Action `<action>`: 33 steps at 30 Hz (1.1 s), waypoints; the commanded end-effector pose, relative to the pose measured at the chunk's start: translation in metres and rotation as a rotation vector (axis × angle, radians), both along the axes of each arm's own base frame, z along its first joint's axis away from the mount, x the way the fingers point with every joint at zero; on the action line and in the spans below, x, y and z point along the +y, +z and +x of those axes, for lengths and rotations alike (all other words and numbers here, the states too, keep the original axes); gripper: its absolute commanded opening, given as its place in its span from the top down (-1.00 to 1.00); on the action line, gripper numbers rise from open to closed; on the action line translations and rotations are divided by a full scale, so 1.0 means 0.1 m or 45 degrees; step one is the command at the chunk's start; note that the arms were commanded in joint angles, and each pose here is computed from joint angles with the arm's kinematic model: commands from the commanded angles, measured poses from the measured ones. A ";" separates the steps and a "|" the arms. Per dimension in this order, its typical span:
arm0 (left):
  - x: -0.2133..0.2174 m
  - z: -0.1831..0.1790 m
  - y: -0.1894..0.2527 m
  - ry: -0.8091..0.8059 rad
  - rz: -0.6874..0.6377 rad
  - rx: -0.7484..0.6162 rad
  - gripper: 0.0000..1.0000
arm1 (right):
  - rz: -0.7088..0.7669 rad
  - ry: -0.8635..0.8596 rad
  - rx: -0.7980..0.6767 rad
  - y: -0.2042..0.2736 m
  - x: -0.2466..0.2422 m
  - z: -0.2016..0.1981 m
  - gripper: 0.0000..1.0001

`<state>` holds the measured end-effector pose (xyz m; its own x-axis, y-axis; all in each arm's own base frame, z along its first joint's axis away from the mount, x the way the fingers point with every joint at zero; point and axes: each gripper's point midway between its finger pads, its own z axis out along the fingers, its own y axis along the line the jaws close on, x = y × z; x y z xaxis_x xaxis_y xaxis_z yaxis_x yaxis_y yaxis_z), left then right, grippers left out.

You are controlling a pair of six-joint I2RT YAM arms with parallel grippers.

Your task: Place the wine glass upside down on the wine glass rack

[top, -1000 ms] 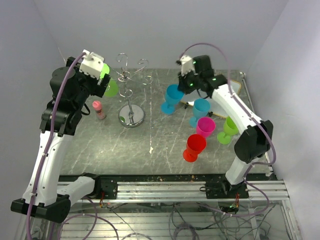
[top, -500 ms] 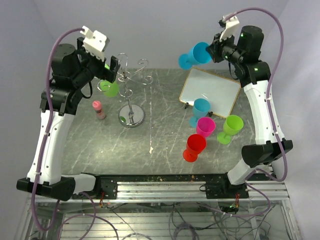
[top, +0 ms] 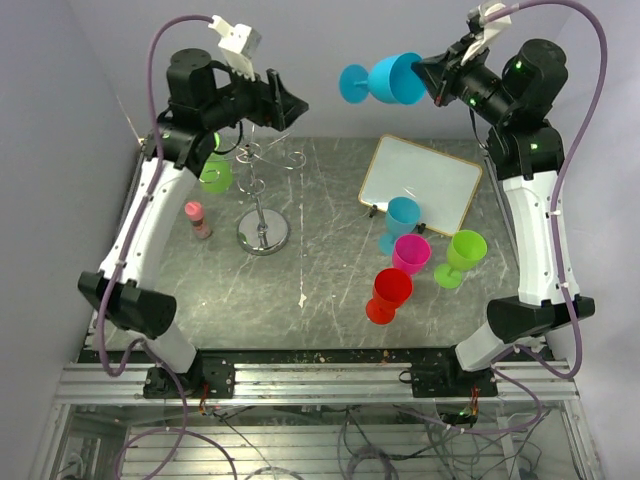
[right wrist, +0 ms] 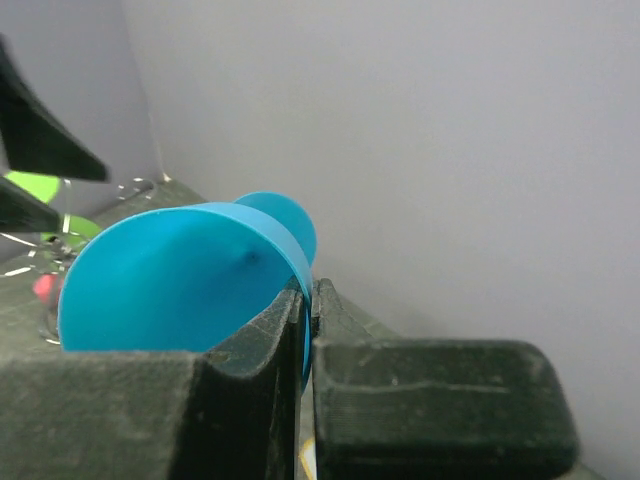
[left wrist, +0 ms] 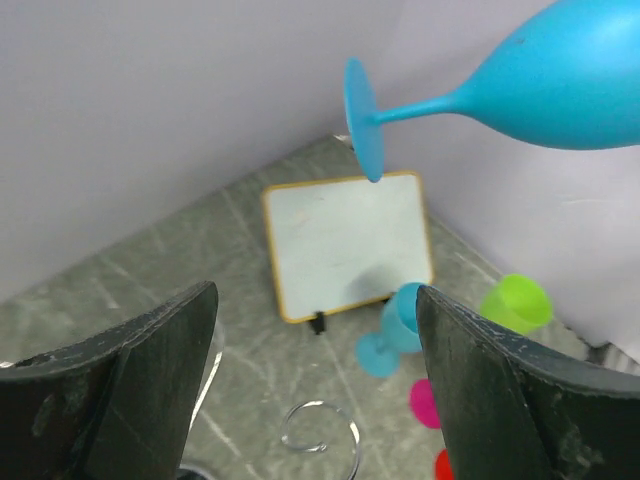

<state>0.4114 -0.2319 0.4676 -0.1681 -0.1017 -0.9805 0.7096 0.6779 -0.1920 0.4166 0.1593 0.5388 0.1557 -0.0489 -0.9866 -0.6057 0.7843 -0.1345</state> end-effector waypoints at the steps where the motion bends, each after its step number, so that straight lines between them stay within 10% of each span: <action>1: -0.36 -0.13 0.35 -0.219 -0.261 0.061 -0.81 | 0.064 0.135 -0.058 0.23 0.15 -0.12 1.00; 11: -0.74 -0.02 0.15 -0.400 -0.395 0.226 -0.76 | 0.089 0.261 0.006 0.10 0.30 -0.18 1.00; 33: -0.79 0.03 -0.06 -0.363 -0.330 0.248 0.56 | 0.075 0.268 0.026 -0.01 0.31 -0.15 1.00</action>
<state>0.4222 -0.3105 0.4497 -0.4322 -0.2623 -0.8628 0.7746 0.3819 -0.5041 0.4015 0.1893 0.5334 0.1116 0.0376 -0.9930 -0.7558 0.6520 -0.0602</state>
